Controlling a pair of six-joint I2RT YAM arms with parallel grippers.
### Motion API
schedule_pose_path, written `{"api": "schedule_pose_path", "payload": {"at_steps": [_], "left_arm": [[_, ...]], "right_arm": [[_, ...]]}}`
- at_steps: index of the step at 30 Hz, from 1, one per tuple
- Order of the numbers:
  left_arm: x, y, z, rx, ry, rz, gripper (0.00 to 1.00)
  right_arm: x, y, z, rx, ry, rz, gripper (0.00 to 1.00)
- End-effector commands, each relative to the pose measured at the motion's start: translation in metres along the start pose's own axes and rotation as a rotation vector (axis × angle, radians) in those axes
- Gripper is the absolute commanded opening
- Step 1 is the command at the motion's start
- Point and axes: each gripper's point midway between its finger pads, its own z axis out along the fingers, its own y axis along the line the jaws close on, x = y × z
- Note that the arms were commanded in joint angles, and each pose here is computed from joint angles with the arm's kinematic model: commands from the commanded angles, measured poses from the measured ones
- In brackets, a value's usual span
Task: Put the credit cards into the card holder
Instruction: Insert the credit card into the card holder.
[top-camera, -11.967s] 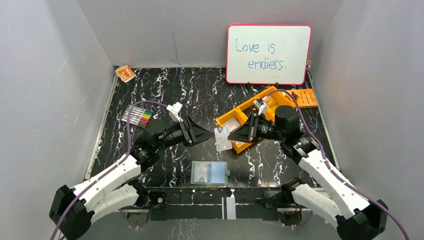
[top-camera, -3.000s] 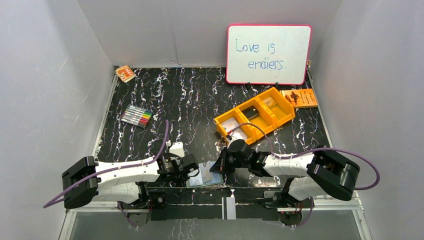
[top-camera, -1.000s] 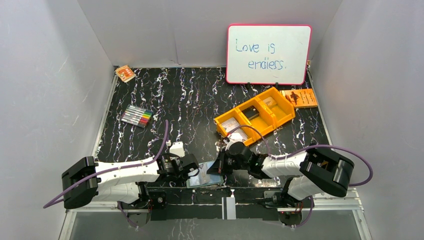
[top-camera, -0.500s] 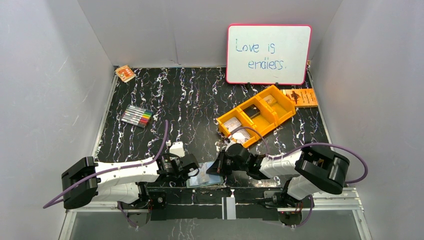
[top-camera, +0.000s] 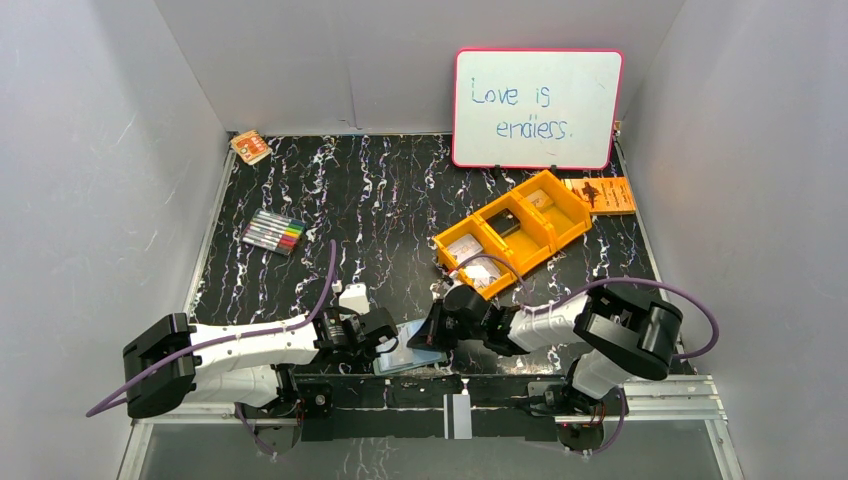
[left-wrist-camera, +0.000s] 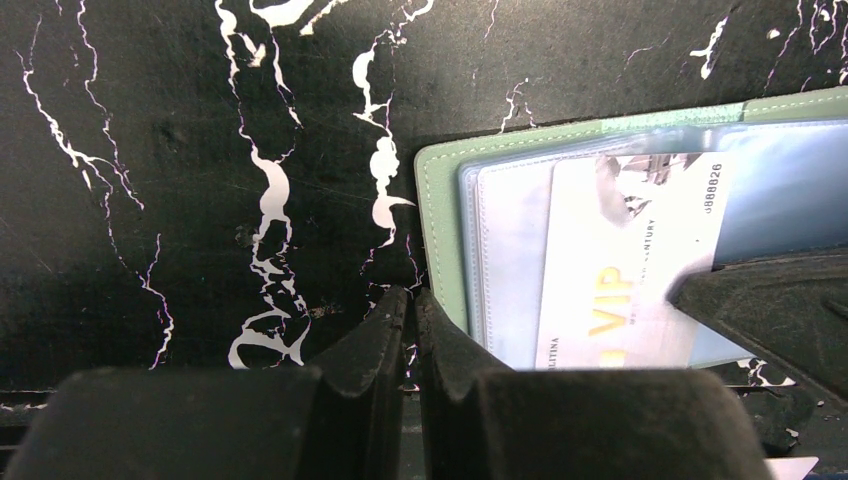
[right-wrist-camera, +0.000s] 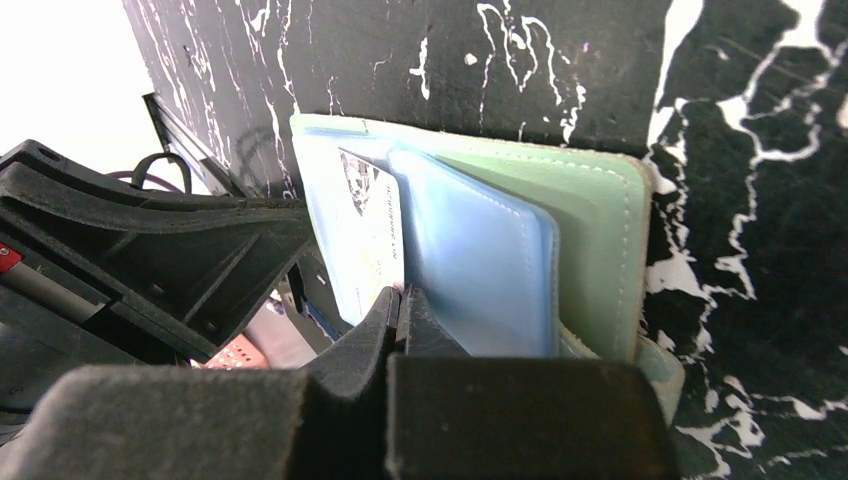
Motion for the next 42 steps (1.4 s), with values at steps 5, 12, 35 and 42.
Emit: {"api": "schedule_pose_path", "payload": {"at_steps": [5, 12, 35, 42], "left_arm": [[0.014, 0.01, 0.011, -0.029, 0.044, 0.002, 0.06], [0.013, 0.011, 0.011, -0.032, 0.033, -0.007, 0.06], [0.006, 0.014, 0.008, -0.046, 0.005, -0.019, 0.06], [-0.002, 0.015, 0.002, -0.054, -0.021, -0.014, 0.1]], "right_arm": [[0.005, 0.007, 0.01, 0.017, 0.037, -0.074, 0.0], [0.008, 0.016, 0.013, 0.005, 0.067, -0.144, 0.0], [-0.015, 0.041, -0.006, 0.007, -0.037, -0.222, 0.4], [-0.029, 0.053, -0.018, 0.037, -0.093, -0.26, 0.52]]}}
